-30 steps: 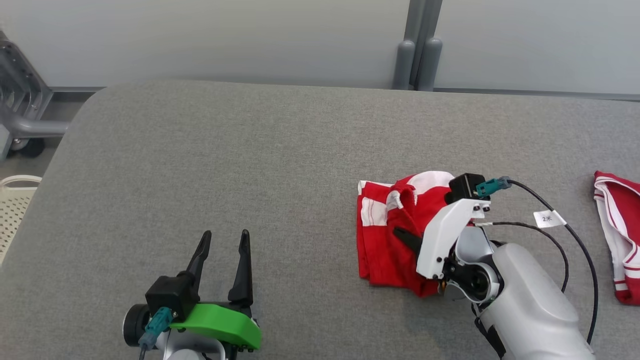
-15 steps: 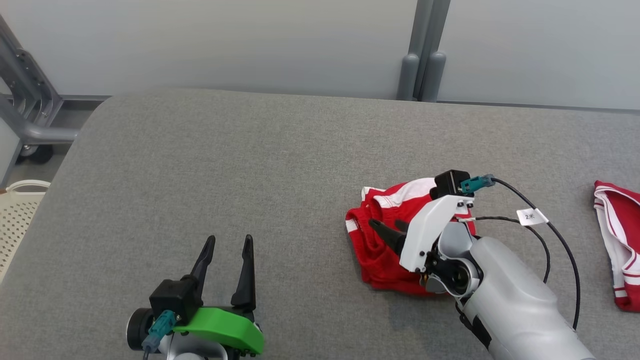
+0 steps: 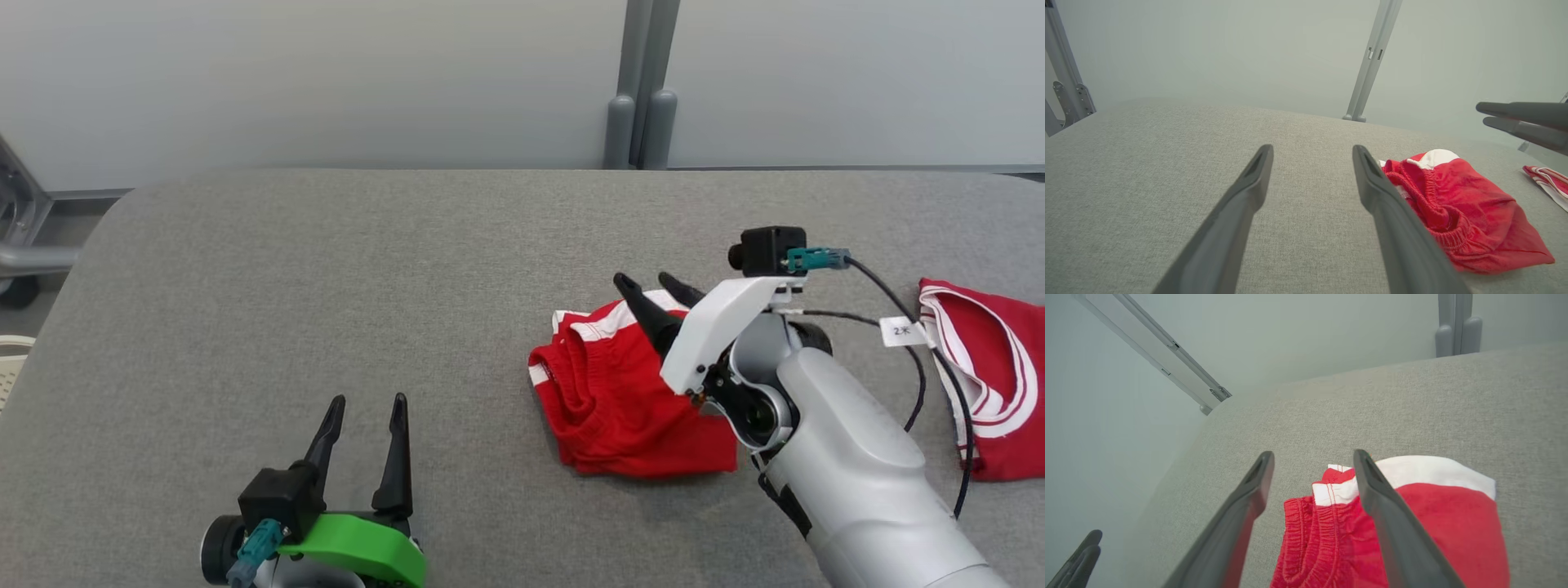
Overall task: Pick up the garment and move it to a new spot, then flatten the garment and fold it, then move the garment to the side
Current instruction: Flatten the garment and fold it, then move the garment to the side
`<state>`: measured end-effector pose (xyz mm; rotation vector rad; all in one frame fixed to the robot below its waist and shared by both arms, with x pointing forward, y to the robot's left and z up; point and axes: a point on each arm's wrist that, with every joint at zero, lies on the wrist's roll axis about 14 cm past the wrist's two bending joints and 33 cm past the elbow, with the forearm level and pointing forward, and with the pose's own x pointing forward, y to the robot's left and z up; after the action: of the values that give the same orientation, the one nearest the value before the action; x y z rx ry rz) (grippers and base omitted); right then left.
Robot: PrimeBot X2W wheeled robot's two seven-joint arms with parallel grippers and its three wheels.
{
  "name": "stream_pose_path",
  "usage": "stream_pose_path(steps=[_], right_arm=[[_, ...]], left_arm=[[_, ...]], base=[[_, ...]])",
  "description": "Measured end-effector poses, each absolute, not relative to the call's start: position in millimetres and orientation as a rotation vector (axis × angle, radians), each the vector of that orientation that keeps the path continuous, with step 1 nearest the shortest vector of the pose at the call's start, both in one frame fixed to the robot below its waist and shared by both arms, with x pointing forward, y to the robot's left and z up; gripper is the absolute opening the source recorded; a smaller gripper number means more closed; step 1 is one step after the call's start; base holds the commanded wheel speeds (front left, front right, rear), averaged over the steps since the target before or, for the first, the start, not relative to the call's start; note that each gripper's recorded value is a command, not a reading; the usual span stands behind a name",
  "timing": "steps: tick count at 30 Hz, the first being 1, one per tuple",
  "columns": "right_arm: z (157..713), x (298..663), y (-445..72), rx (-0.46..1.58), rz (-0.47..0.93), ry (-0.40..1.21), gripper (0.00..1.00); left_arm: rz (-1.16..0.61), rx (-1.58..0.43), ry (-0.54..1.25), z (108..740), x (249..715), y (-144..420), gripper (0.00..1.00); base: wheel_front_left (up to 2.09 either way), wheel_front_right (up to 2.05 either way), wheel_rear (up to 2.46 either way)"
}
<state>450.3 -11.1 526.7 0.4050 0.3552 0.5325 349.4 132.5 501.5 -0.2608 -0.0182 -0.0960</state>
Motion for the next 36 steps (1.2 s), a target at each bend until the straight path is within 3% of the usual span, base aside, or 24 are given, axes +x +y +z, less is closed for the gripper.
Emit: stream_pose_path(steps=[5,17,26,36], right_arm=[[546,454,-45,0.361,0.483,0.241,1.00],[513,436,-133,0.338,0.284,0.276,1.00],[472,430,-137,0.339,0.249,0.397,1.00],[434,438,-112,0.325,0.299,0.553,1.00]], left_arm=[[-0.129,-0.257,-0.023,505,354,122,1.00],[-0.185,-0.248,-0.009,504,363,106,1.00],[-0.161,-0.246,0.019,495,365,113,1.00],[-0.077,-0.241,0.035,487,364,138,1.00]], base=[[0.00,0.00,0.00],[0.00,0.00,0.00],[0.00,0.00,0.00],[0.00,0.00,0.00]])
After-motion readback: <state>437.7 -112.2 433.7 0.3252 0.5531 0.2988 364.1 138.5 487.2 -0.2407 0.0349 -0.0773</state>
